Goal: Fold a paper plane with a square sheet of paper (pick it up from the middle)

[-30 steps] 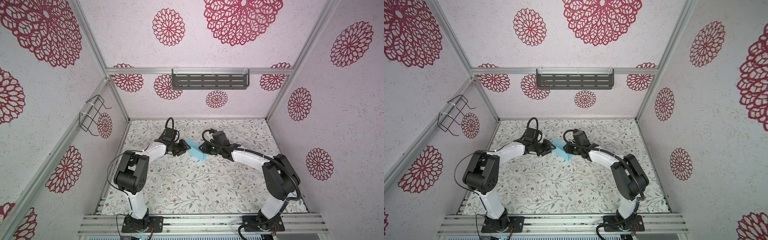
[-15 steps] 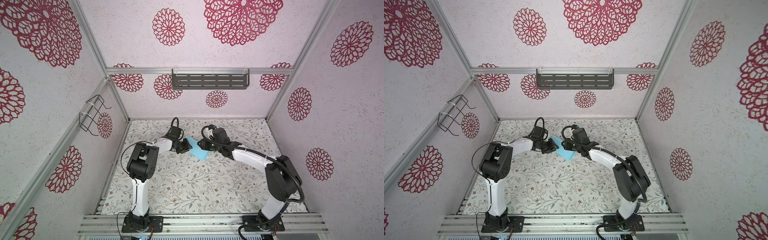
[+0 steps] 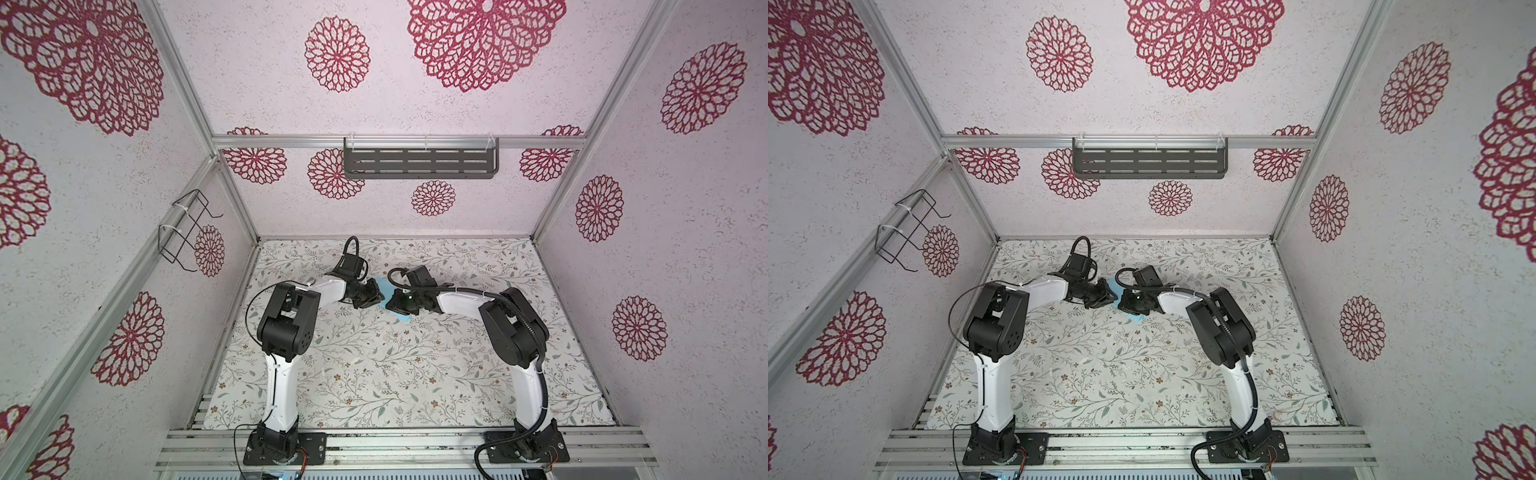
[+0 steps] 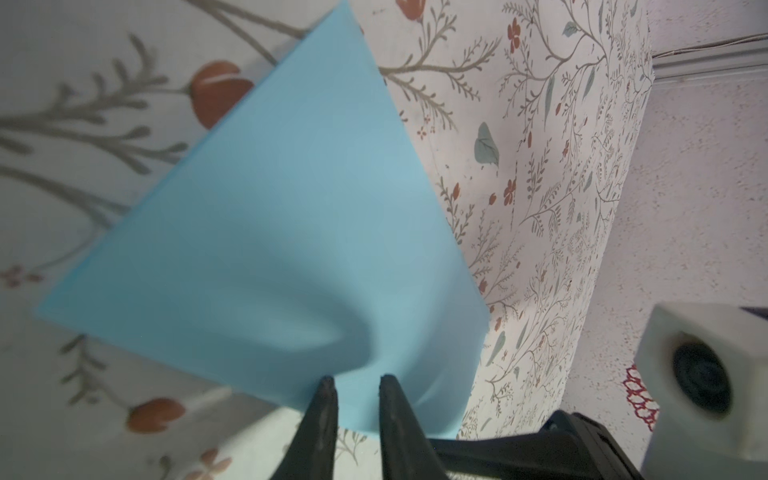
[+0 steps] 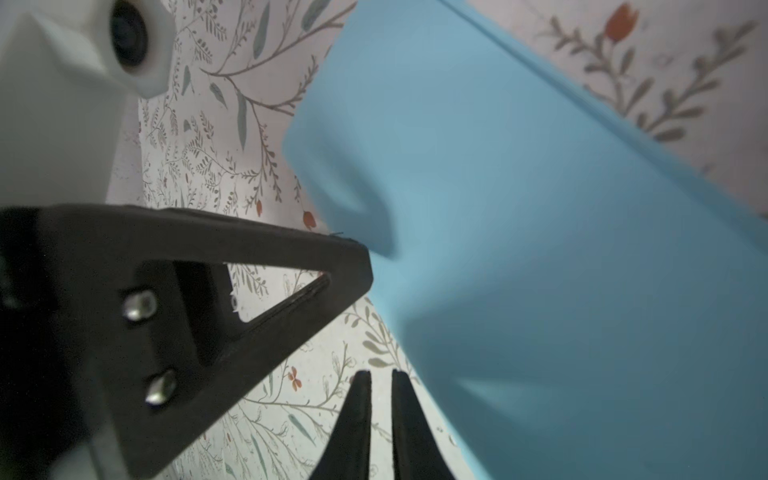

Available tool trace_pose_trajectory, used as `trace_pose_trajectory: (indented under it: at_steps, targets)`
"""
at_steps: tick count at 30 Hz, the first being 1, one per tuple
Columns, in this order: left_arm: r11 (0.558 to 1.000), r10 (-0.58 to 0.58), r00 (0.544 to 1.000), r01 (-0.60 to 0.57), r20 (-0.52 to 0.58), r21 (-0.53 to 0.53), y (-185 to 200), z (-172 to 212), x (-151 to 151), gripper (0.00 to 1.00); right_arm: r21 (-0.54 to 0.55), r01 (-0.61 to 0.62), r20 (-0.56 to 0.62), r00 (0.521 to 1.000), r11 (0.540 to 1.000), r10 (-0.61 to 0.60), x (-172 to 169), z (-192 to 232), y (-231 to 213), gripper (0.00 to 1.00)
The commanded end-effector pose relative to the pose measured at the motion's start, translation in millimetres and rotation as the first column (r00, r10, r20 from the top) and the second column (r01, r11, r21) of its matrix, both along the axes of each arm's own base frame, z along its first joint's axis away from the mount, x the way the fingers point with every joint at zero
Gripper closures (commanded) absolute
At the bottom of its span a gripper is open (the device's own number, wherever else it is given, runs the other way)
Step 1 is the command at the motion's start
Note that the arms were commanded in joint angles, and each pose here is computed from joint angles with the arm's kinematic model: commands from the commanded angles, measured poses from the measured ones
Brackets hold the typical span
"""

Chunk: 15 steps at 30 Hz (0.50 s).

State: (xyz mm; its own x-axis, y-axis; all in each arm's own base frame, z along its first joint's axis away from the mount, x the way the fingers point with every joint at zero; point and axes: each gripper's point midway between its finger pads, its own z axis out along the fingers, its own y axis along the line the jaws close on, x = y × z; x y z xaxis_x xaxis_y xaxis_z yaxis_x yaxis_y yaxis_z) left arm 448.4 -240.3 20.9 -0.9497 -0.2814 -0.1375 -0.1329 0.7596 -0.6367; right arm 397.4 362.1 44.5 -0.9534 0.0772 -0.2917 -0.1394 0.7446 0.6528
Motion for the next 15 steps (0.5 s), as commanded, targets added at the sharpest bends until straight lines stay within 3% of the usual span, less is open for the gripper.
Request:
trace_pose_trajectory:
  at_steps: [1, 15]
  targets:
    - [1.0, -0.016, 1.0, 0.016, -0.004, 0.001, -1, -3, 1, 0.78, 0.0, 0.011, -0.022, 1.0, 1.0, -0.011, 3, 6, -1, 0.86]
    - [0.999, 0.014, 0.999, -0.012, -0.051, 0.038, 8, -21, -3, 0.8, -0.089, 0.019, -0.073, 0.997, 0.996, -0.025, -3, -19, -17, 0.87]
